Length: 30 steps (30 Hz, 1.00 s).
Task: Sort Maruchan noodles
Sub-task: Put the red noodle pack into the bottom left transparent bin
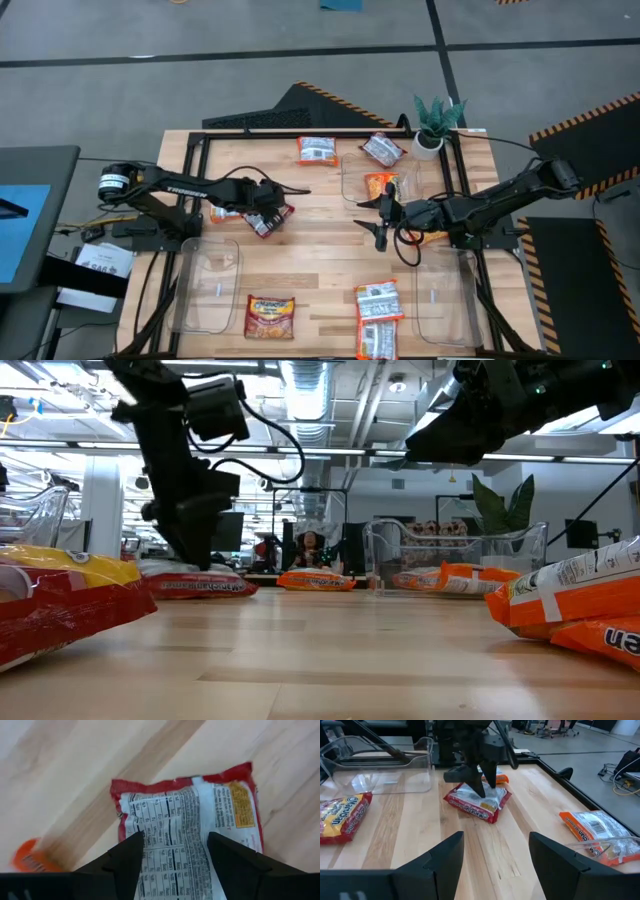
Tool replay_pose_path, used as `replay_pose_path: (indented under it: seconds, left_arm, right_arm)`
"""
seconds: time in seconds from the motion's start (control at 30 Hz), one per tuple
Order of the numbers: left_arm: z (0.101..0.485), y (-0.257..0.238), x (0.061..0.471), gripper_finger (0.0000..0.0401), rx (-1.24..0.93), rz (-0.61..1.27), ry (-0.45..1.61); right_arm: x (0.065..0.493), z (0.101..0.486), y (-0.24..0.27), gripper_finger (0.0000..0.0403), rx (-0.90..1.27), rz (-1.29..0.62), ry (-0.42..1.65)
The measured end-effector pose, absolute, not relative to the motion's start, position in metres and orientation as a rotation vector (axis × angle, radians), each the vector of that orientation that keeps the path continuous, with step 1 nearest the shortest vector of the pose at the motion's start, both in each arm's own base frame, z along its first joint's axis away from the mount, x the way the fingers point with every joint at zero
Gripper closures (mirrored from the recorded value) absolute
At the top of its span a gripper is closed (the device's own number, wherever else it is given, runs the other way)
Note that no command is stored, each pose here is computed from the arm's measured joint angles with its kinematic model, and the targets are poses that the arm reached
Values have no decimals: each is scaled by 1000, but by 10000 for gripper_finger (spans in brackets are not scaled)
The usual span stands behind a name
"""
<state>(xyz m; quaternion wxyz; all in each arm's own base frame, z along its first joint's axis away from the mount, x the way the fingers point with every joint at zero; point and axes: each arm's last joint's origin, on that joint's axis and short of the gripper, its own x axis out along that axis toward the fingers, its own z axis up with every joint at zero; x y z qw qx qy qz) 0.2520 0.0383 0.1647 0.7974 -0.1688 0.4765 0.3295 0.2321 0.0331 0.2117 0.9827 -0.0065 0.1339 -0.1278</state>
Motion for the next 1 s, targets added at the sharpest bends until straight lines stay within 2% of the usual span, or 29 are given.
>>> replay_pose_path:
  seconds: [0.23, 0.33, 0.43, 0.57, 0.63, 0.8, 1.0]
  left_arm:
    - [142, 38, 243, 190, -425, 665, 976]
    - [137, 38, 239, 204, -415, 669, 976]
    - [135, 38, 238, 248, -398, 666, 972]
    - [135, 38, 239, 358, -346, 626, 988]
    - [136, 38, 240, 387, -314, 605, 996]
    - [160, 34, 244, 401, -229, 521, 966]
    - [223, 26, 239, 400, -156, 428, 776]
  right_arm:
    - [232, 212, 33, 155, -12, -257, 268]
    - [232, 212, 33, 155, -11, -257, 264]
    - [232, 212, 33, 155, -11, -257, 264]
    - [232, 212, 33, 155, -11, -257, 265]
    - [232, 212, 33, 155, -11, -257, 265]
    - [232, 212, 33, 155, -11, -257, 265]
    - [232, 212, 33, 155, -11, -257, 264]
